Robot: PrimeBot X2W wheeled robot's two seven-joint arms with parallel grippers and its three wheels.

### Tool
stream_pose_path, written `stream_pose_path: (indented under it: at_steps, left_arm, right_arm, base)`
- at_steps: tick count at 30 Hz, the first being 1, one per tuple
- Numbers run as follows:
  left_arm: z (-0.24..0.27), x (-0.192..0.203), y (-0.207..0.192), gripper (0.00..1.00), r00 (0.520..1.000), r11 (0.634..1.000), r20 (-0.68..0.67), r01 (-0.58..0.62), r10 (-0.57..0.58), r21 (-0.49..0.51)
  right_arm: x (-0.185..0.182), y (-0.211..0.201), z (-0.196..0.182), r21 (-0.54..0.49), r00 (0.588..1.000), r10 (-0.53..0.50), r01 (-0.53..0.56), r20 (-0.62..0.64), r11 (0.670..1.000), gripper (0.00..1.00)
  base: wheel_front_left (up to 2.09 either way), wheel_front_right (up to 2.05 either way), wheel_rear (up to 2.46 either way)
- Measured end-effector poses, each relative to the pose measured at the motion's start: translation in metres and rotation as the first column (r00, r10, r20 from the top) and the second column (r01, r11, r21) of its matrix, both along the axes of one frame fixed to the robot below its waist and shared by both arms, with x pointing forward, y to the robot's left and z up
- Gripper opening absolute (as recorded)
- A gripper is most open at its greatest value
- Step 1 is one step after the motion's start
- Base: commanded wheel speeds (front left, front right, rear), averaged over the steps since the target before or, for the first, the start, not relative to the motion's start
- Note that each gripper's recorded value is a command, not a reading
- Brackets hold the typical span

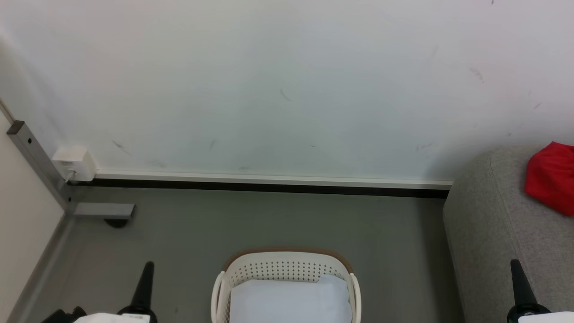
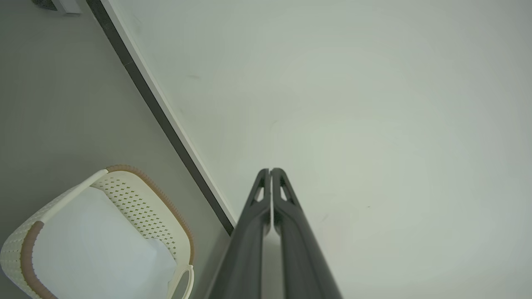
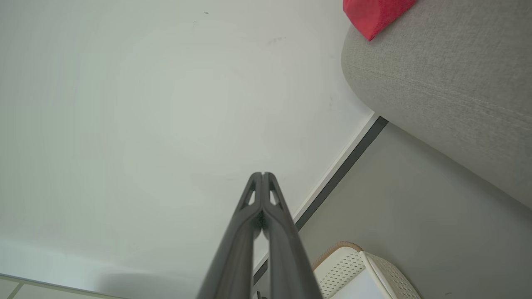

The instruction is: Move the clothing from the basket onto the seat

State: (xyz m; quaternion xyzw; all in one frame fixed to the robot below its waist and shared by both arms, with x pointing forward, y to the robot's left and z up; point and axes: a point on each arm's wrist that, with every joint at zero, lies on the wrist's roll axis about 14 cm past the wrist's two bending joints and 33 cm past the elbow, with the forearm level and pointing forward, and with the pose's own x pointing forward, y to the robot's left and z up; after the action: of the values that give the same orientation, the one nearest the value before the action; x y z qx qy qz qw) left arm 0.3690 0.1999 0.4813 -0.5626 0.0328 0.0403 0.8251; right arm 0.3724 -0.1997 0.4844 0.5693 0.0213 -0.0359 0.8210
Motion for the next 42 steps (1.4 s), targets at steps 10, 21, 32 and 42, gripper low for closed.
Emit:
stream_pose_path:
  at_steps: [10, 21, 32, 42]
  left_arm:
    - [0.005, 0.005, 0.0, 0.0, 1.0, 0.995, 0.02, 0.002, 0.0, -0.095]
    - [0.011, 0.009, 0.0, 0.0, 0.999, 0.984, 0.041, 0.003, 0.004, -0.177]
    - [0.016, 0.013, -0.001, 0.0, 0.998, 0.968, 0.061, 0.015, 0.001, -0.252]
    - [0.019, 0.016, 0.0, 0.0, 0.997, 0.947, 0.077, 0.02, 0.005, -0.321]
  right_arm:
    - [0.003, 0.001, 0.003, 0.086, 1.0, 0.004, -0.005, 0.012, 0.996, 0.0]
    - [0.008, 0.001, 0.009, 0.173, 0.999, 0.003, -0.009, 0.033, 0.985, 0.0]
    - [0.01, 0.001, 0.012, 0.246, 0.999, 0.005, -0.016, 0.045, 0.969, 0.0]
    - [0.014, 0.001, 0.017, 0.311, 0.998, 0.007, -0.026, 0.063, 0.95, 0.0]
  base:
    - [0.0, 0.0, 0.0]
    - [0.0, 0.0, 0.0]
    - [0.0, 0.0, 0.0]
    - [0.0, 0.0, 0.0]
